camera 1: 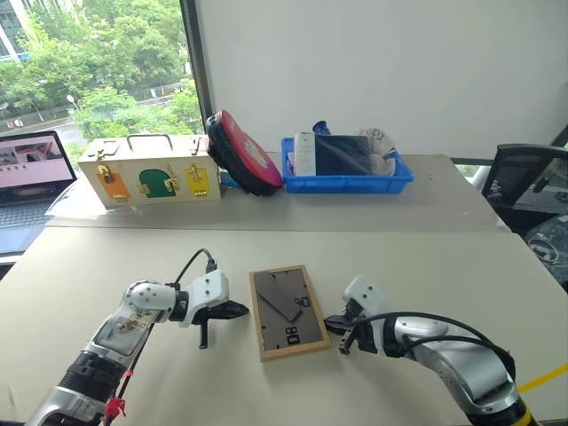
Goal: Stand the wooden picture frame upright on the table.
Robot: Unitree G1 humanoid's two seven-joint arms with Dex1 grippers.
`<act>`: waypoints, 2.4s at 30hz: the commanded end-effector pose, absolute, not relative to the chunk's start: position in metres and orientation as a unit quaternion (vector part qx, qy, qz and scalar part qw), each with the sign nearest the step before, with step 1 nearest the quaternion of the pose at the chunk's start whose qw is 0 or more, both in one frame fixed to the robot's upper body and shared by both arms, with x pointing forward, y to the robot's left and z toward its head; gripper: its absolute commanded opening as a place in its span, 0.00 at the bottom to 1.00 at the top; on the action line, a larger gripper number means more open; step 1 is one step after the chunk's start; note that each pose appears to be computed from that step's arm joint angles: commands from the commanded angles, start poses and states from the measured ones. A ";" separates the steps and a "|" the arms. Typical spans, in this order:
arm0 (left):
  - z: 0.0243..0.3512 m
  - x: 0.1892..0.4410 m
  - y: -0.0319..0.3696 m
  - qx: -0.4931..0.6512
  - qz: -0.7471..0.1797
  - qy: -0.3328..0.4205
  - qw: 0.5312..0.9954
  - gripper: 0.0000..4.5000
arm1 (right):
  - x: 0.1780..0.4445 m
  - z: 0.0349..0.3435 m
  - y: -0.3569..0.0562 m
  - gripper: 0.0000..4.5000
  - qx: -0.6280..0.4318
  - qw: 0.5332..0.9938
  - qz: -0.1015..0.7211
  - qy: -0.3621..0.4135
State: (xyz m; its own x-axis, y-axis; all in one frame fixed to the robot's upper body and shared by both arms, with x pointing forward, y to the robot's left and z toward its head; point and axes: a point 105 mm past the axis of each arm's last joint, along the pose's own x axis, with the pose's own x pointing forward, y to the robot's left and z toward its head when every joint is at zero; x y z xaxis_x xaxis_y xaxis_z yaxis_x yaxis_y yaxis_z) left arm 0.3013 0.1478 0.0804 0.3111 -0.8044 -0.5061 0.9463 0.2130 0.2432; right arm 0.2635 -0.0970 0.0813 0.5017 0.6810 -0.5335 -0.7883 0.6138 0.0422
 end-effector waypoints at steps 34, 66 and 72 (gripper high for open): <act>0.115 0.269 0.187 -0.119 -0.463 0.304 0.824 0.86 | 0.260 0.130 -0.138 0.00 -0.035 0.818 0.519 0.245; 0.090 0.255 0.097 -0.182 -0.495 0.392 0.754 0.88 | 0.284 0.111 -0.088 0.00 -0.071 0.799 0.564 0.197; 0.095 0.261 0.113 -0.193 -0.486 0.382 0.762 0.46 | 0.289 0.113 -0.098 0.00 -0.078 0.809 0.549 0.197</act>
State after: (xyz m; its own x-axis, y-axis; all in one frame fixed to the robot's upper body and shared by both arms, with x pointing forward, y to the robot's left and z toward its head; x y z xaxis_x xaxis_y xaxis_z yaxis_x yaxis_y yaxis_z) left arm 0.2572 0.1022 0.0991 0.1990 -0.9132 -0.3556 0.6097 0.3995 -0.6846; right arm 0.2862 -0.0964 0.0988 0.2960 0.8507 -0.4343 -0.9117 0.3873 0.1373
